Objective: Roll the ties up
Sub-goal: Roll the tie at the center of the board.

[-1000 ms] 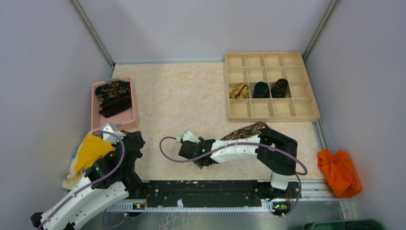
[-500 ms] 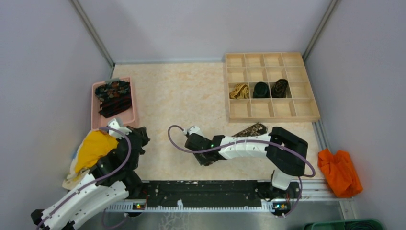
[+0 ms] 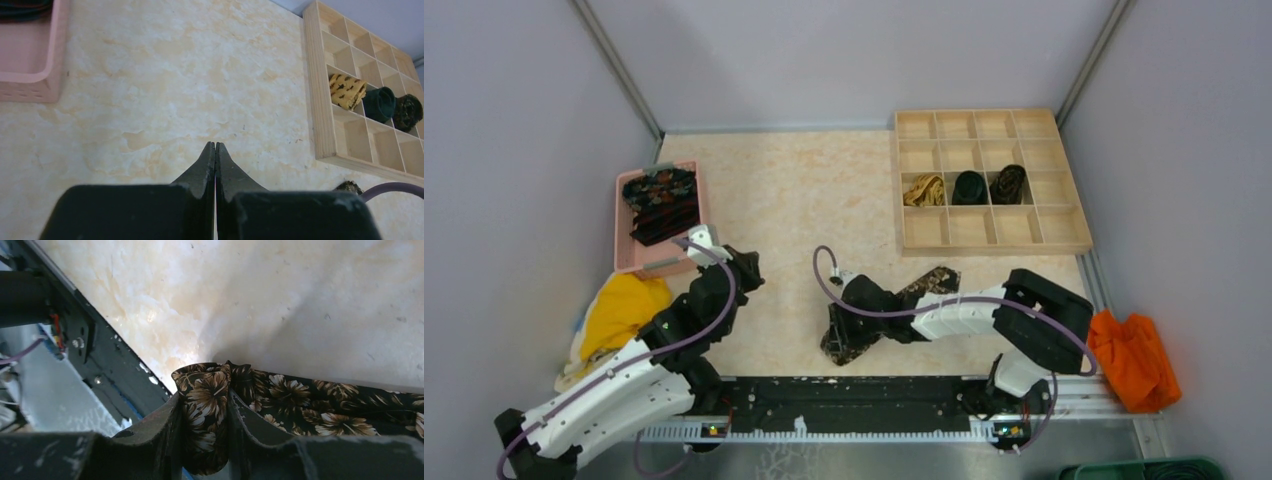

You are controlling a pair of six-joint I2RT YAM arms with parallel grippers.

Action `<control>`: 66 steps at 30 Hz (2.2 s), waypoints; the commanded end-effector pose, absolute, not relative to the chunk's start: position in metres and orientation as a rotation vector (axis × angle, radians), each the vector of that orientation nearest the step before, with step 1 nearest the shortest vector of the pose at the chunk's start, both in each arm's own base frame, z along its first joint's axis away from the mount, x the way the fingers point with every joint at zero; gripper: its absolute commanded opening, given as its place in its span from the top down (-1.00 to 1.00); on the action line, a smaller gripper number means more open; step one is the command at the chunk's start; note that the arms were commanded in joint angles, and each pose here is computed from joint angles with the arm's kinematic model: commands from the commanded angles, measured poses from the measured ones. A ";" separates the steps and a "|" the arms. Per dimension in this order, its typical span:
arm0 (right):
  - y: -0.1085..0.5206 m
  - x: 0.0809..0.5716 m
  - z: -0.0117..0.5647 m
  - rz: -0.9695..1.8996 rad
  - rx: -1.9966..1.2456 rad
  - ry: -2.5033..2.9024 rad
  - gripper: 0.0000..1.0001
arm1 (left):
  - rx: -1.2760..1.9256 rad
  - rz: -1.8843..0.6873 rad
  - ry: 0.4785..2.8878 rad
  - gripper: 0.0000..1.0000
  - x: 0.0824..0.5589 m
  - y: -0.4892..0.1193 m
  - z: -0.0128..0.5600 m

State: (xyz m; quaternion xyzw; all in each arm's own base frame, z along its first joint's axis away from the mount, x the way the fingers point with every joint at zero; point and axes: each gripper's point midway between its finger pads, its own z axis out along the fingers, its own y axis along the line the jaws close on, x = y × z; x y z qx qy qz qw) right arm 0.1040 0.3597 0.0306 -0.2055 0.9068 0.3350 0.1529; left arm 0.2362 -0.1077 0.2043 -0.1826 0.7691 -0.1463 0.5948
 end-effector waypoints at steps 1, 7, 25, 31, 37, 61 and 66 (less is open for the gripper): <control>0.364 0.100 0.058 1.231 -0.467 2.513 0.42 | -0.309 -0.441 1.779 1.00 0.244 -0.139 0.217; 0.334 0.109 0.050 1.201 -0.339 2.528 0.42 | -0.224 -0.473 1.839 1.00 0.253 -0.168 0.206; 0.279 0.128 0.034 1.190 -0.218 2.552 0.05 | -0.082 -0.525 1.971 1.00 0.268 -0.223 0.175; 0.265 0.140 0.053 1.068 -0.217 2.497 -0.19 | -0.057 -0.526 1.989 1.00 0.269 -0.229 0.170; 0.248 0.145 0.060 0.943 -0.221 2.495 -0.24 | -0.030 -0.528 2.014 1.00 0.267 -0.232 0.162; 0.197 0.169 0.075 0.529 -0.180 2.446 0.00 | 0.309 -0.755 2.227 1.00 0.258 -0.320 0.068; 0.194 0.142 0.092 0.616 -0.183 2.426 -0.04 | 0.438 -1.024 2.228 1.00 0.233 -0.355 0.050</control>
